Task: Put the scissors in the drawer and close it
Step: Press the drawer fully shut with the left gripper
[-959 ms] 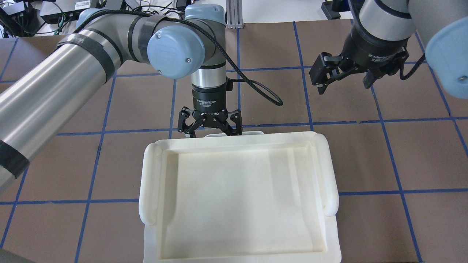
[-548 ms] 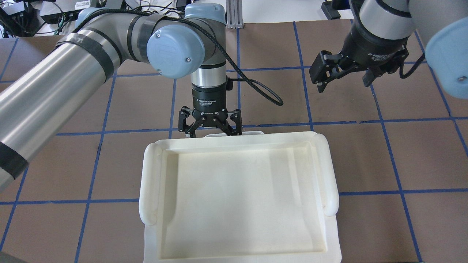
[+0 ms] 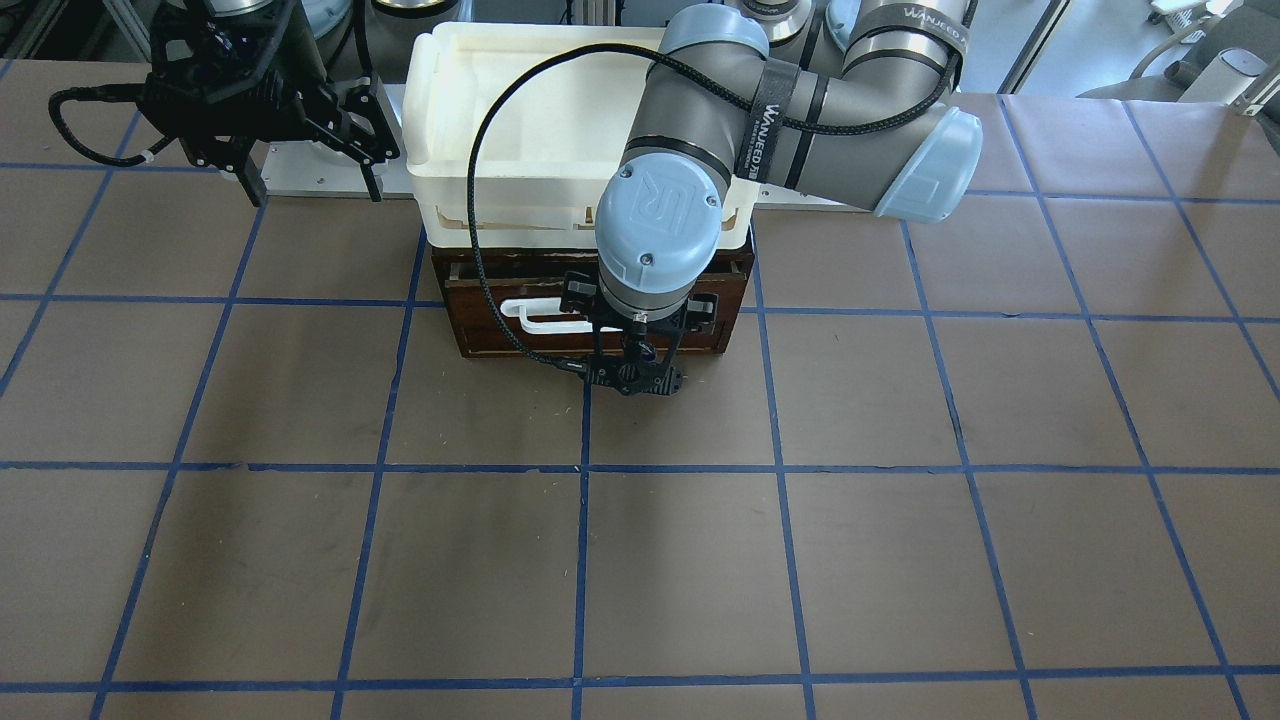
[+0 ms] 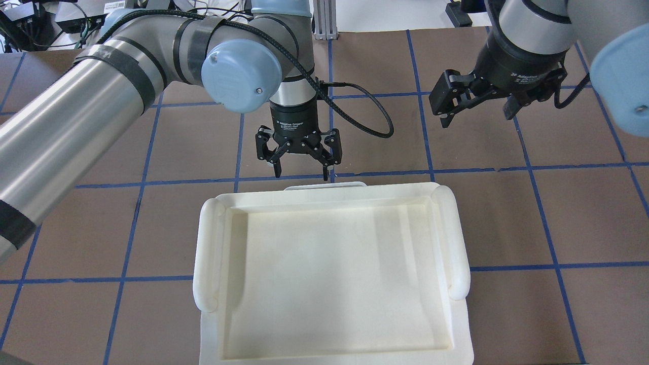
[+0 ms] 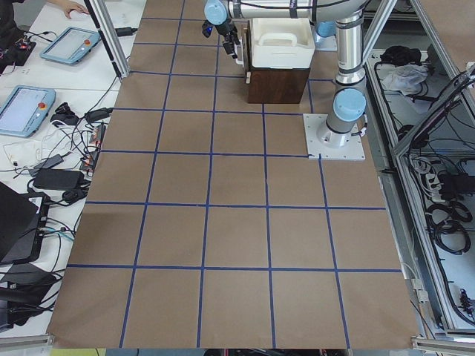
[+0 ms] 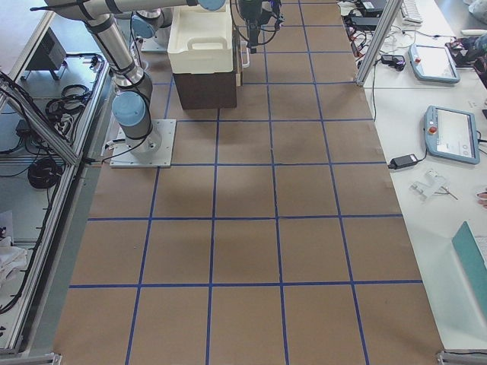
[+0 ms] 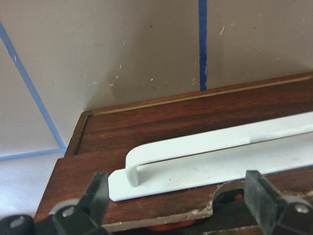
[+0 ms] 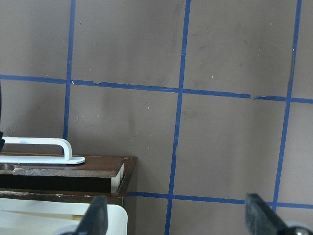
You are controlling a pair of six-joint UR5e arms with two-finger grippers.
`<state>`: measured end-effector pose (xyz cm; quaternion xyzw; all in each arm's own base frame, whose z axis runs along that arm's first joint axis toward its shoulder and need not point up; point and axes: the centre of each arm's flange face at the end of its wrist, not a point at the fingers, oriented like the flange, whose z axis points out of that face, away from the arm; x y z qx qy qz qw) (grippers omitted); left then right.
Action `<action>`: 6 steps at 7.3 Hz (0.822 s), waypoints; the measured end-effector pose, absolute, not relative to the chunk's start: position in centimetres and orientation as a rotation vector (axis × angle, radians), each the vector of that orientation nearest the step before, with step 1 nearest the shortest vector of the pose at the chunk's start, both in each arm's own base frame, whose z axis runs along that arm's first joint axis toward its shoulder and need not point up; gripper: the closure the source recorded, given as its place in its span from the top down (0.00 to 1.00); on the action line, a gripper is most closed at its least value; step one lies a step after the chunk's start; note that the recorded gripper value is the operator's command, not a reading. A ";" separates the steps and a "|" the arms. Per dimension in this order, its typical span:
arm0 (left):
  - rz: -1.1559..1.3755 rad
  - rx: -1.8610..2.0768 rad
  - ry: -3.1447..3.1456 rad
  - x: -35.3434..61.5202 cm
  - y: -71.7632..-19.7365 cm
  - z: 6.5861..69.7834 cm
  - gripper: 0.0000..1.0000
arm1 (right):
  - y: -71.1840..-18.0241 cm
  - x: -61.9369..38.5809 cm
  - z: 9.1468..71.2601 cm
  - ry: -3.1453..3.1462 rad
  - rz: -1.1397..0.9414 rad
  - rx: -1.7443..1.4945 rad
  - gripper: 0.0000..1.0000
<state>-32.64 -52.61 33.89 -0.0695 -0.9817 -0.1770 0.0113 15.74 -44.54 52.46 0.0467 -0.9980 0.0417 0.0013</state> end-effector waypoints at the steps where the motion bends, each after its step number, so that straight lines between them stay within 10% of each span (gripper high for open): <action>1: -0.496 -0.225 -3.076 -32.7 -53.4 33.5 1.00 | -44.5 15.7 52.5 -3.133 0.131 0.145 1.00; 6: -0.493 -0.225 -3.137 -32.3 -53.1 29.9 1.00 | -44.6 15.7 52.5 -3.132 0.132 0.144 1.00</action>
